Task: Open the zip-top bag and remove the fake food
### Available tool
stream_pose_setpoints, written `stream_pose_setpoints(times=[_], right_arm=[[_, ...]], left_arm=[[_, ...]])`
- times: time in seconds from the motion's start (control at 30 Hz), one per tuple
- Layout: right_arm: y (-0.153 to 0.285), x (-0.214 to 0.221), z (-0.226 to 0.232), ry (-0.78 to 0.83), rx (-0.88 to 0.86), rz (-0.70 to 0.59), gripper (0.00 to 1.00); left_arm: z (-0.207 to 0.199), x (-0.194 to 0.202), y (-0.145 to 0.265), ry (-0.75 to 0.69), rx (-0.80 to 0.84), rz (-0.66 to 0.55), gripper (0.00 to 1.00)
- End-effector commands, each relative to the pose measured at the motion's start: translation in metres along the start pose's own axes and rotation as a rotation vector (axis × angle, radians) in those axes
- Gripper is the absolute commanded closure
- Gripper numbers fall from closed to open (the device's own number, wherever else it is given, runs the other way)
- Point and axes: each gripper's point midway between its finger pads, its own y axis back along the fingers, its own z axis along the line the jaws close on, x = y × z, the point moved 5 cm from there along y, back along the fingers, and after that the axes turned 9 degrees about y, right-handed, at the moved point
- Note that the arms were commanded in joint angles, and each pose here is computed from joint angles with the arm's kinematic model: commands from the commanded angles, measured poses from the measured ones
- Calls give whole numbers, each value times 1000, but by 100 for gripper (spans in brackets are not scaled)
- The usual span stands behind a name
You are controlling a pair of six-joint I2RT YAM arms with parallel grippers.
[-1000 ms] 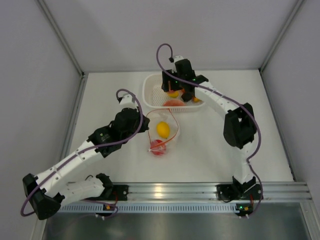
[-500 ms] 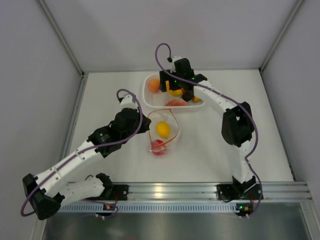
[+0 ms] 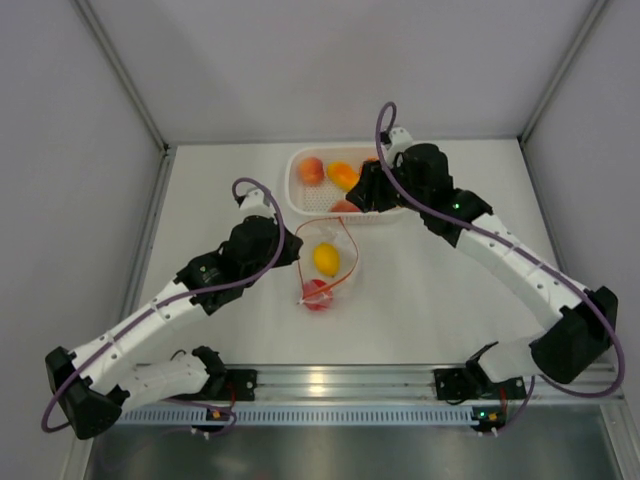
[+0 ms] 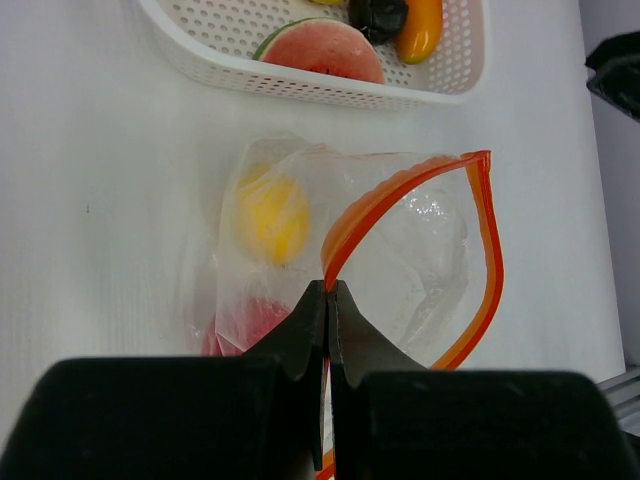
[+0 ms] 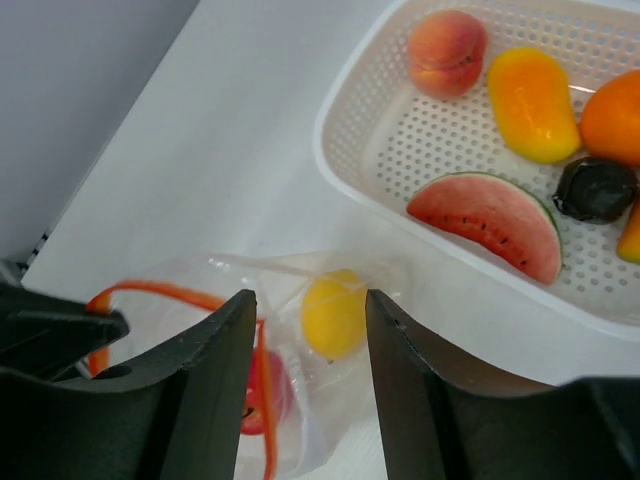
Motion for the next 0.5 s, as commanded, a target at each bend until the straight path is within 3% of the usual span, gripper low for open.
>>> stream_pose_setpoints(times=[0.0, 0.23, 0.47], right_arm=[[26, 5, 34, 32, -109, -47, 52], [36, 36, 86, 33, -188, -20, 53], [2, 62, 94, -68, 17, 39, 59]], left_arm=[[-12, -10, 3, 37, 33, -24, 100], [-15, -10, 2, 56, 32, -18, 100], [-18, -5, -1, 75, 39, 13, 100]])
